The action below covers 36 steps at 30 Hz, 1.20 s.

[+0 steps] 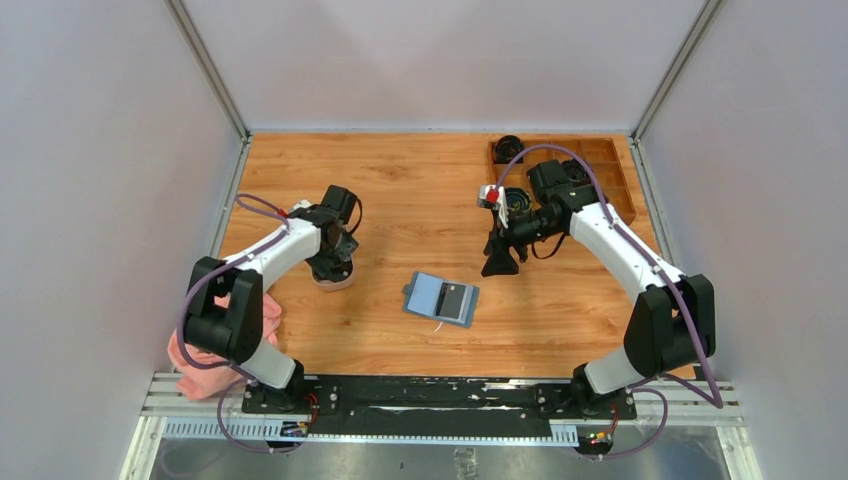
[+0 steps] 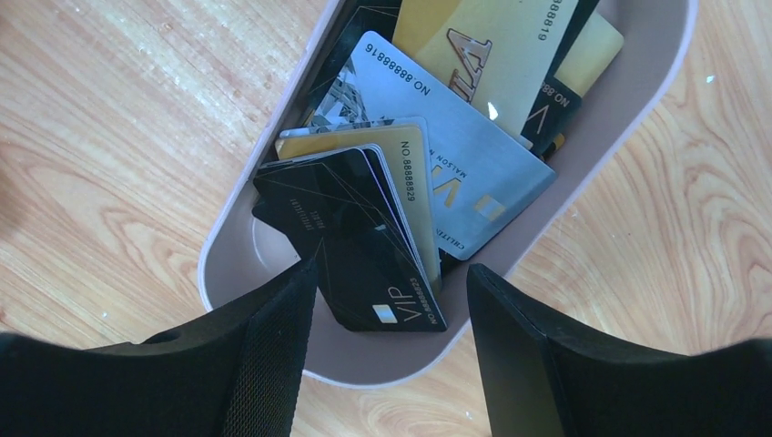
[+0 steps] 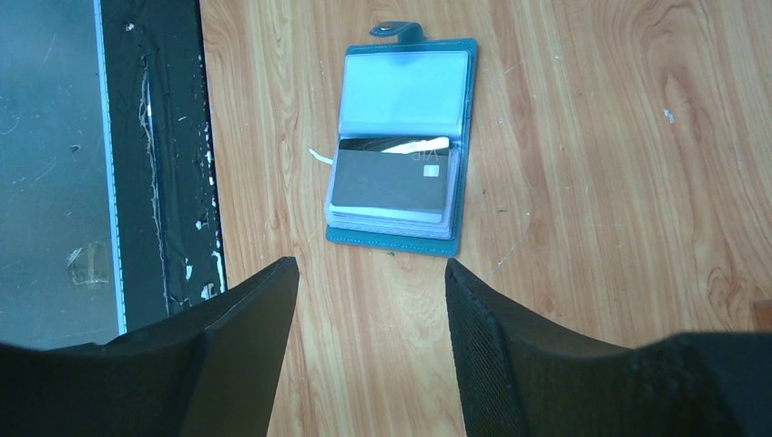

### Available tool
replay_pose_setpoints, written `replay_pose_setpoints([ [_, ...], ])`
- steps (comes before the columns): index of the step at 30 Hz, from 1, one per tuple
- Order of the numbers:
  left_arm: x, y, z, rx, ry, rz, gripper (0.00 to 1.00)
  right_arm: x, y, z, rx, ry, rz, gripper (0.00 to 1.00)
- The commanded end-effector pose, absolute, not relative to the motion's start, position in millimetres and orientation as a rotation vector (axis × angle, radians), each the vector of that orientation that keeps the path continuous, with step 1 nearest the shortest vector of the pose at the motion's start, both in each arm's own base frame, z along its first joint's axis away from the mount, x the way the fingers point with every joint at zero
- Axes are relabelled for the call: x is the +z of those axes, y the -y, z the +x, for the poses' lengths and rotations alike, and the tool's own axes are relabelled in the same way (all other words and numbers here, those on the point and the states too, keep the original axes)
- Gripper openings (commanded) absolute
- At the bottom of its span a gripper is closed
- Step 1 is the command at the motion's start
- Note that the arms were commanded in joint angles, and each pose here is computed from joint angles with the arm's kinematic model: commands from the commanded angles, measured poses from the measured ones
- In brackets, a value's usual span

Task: Put the credit cards into the card holder
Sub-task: Pick up the credit card from the storage box.

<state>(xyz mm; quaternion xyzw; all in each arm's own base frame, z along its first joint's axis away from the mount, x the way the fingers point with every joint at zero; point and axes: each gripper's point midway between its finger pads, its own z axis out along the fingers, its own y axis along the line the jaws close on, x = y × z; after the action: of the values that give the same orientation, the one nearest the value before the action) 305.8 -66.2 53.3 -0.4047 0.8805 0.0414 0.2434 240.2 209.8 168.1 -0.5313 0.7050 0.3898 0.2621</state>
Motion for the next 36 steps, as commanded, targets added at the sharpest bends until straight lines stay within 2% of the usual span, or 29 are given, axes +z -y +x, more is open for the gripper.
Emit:
replay_pose_setpoints([
  [1,45,58,307,0.171,-2.39,-1.16,0.66,162,-205,241,1.047,-1.923,-1.44,0.64],
  [8,29,56,306,0.209,-2.437,-1.181,0.56,160,-204,241,1.045,-1.93,-1.437,0.64],
  [14,40,55,310,0.172,-2.428,-1.155,0.14,158,-203,242,1.05,-1.935,-1.434,0.64],
  [18,56,51,312,0.159,-2.382,-1.126,0.07,157,-203,242,1.055,-1.937,-1.437,0.64],
  [22,61,50,310,0.149,-2.384,-1.102,0.06,157,-203,241,1.058,-1.935,-1.439,0.64],
  [24,59,52,308,0.137,-2.396,-1.104,0.11,157,-203,241,1.061,-1.936,-1.439,0.64],
  [27,55,52,307,0.141,-2.4,-1.122,0.38,157,-203,240,1.063,-1.935,-1.44,0.64],
  [28,54,53,308,0.145,-2.403,-1.125,0.45,157,-203,240,1.064,-1.934,-1.44,0.64],
  [29,52,53,310,0.149,-2.41,-1.126,0.47,157,-203,240,1.063,-1.933,-1.441,0.64],
  [32,45,59,316,0.147,-2.448,-1.124,0.49,157,-203,241,1.06,-1.933,-1.441,0.64],
  [36,38,60,311,0.183,-2.502,-1.144,0.46,157,-202,241,1.057,-1.938,-1.438,0.64],
])
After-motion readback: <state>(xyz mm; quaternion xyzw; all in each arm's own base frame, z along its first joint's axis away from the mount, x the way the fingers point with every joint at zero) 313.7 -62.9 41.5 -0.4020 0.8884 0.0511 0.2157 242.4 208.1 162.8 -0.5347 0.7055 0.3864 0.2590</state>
